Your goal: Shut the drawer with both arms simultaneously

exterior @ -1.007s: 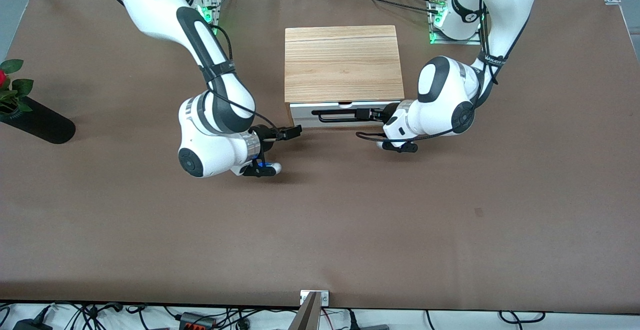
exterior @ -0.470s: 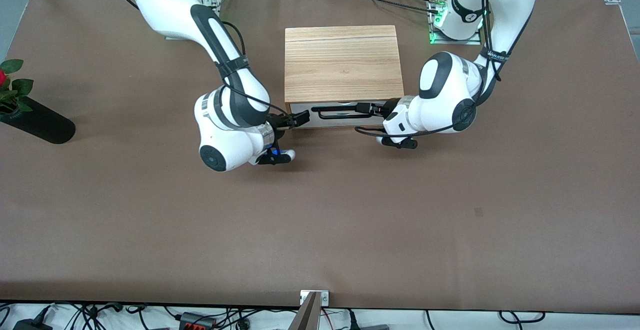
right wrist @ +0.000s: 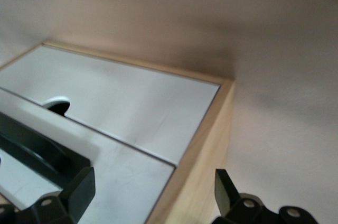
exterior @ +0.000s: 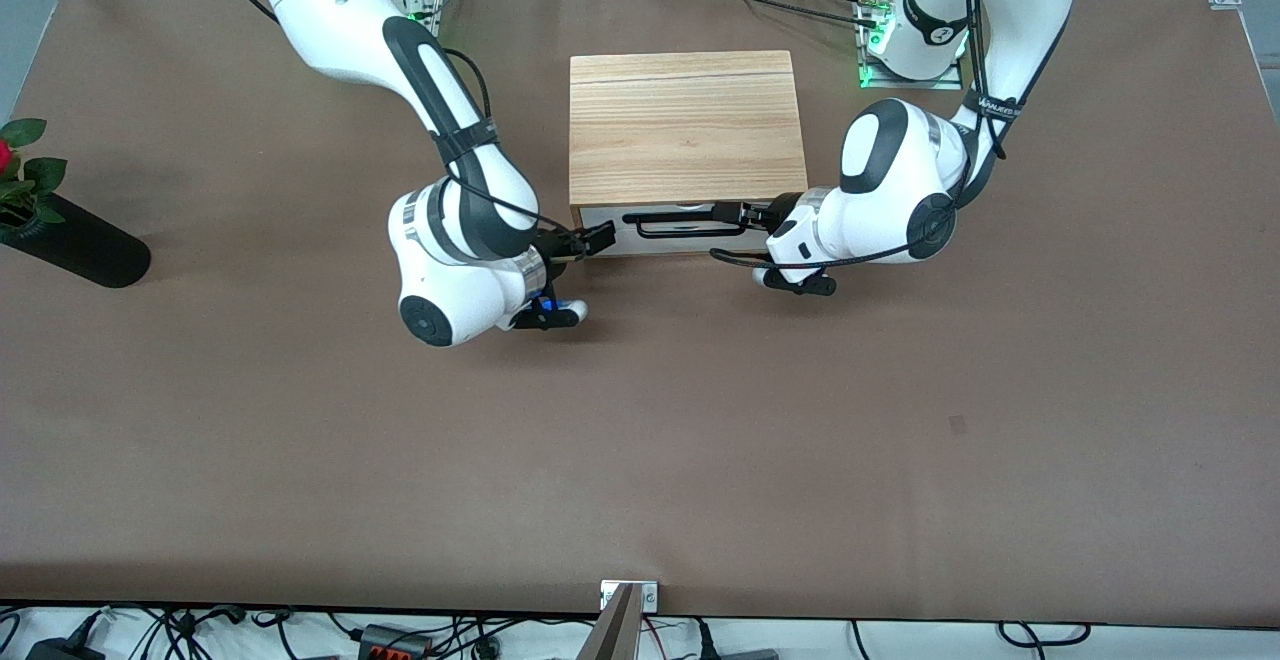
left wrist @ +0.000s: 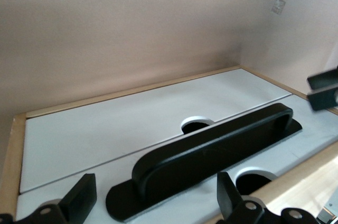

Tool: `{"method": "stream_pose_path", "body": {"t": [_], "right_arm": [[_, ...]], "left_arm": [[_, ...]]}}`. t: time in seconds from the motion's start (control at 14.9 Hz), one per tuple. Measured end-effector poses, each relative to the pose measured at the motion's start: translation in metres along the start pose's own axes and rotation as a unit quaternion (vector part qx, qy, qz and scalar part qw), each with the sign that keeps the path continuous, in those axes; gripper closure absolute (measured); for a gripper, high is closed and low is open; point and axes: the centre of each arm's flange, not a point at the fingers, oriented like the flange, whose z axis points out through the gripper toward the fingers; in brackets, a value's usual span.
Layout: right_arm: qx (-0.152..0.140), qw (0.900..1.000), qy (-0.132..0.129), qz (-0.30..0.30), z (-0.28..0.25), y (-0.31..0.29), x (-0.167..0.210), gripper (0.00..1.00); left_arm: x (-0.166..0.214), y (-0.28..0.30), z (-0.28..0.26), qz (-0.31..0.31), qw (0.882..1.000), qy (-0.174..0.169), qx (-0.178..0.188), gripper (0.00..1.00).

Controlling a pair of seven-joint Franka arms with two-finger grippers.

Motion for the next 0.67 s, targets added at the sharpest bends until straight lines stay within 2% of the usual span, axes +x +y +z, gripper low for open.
{"method": "stream_pose_path", "body": {"t": [0.2, 0.34, 0.54, 0.67], "right_arm": [[0.007, 0.997, 0.065, 0.028, -0.079, 0.032, 0.011, 0.0], [-0.011, 0.994, 0.098, 0.047, -0.141, 0.052, 0.003, 0.0], [-0.072, 0.986, 0.135, 0.068, -0.215, 0.069, -0.025, 0.0], [-0.099, 0.978, 0.161, 0.093, -0.253, 0.089, -0.04, 0.0]], "left_arm": [[-0.006, 0.016, -0.027, 0.014, 1.0, -0.011, -0.005, 0.0], [-0.008, 0.024, -0.067, 0.029, 1.0, 0.012, 0.001, 0.0], [-0.008, 0.019, -0.148, 0.066, 0.993, 0.04, 0.09, 0.0], [-0.013, 0.015, -0.199, 0.077, 0.983, 0.052, 0.156, 0.0]]}}
